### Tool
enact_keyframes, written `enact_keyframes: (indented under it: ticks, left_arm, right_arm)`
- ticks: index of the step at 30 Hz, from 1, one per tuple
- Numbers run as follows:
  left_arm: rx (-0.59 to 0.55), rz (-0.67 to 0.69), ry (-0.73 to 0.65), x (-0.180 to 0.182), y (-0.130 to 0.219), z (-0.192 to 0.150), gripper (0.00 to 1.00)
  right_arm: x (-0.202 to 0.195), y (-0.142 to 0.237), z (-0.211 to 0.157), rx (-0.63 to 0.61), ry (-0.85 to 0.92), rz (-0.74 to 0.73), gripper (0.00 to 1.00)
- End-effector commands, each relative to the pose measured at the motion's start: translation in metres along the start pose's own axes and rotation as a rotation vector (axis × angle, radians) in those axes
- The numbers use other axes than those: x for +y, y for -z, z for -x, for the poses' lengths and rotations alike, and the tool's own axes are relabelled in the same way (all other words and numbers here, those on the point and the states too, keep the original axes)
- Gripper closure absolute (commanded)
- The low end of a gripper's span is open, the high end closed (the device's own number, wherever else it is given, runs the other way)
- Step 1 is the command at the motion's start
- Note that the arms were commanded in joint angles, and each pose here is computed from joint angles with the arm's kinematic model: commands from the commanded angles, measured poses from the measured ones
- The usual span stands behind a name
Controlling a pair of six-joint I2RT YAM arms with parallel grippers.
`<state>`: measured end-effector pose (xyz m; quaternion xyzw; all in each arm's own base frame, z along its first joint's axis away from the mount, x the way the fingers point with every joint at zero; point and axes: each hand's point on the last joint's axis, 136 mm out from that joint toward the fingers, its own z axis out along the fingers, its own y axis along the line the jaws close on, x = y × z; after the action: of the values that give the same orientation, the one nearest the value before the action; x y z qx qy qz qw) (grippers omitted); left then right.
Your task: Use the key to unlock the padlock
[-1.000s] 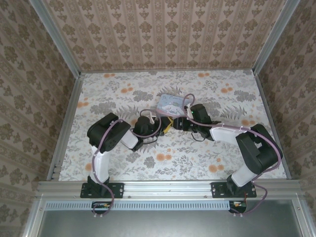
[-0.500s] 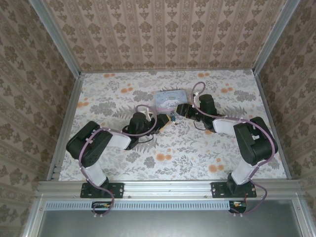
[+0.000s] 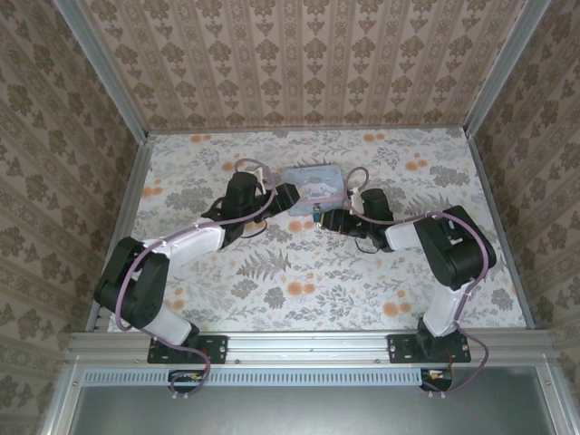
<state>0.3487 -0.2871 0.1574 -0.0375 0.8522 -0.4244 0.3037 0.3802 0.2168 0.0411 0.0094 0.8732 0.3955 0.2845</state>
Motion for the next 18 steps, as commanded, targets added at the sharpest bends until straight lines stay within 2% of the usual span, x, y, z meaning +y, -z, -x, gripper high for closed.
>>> enact_keyframes:
  ticks: [1,7,10,11,15,18]
  left_arm:
    - [0.035,0.068,-0.018,0.018,0.004,-0.01,0.27]
    - [0.04,0.073,0.008,0.025,0.002,-0.015,0.27]
    - [0.042,0.078,0.012,0.028,0.001,-0.015,0.27]
    - [0.039,0.078,0.013,0.028,0.001,-0.015,0.27]
    - [0.037,0.08,0.015,0.028,0.002,-0.014,0.27]
    - [0.039,0.083,0.013,0.029,0.002,-0.014,0.27]
  right_arm:
    - [0.012,-0.012,0.008,-0.002,0.054,0.045,0.47]
    - [0.016,-0.025,0.006,0.01,0.045,0.076,0.48]
    - [0.016,-0.028,0.002,0.021,0.042,0.084,0.53]
    - [0.015,-0.029,-0.001,0.026,0.041,0.081,0.55]
    - [0.008,-0.026,-0.008,0.031,0.036,0.066,0.79]
    - [0.004,-0.024,-0.011,0.028,0.029,0.058,0.91]
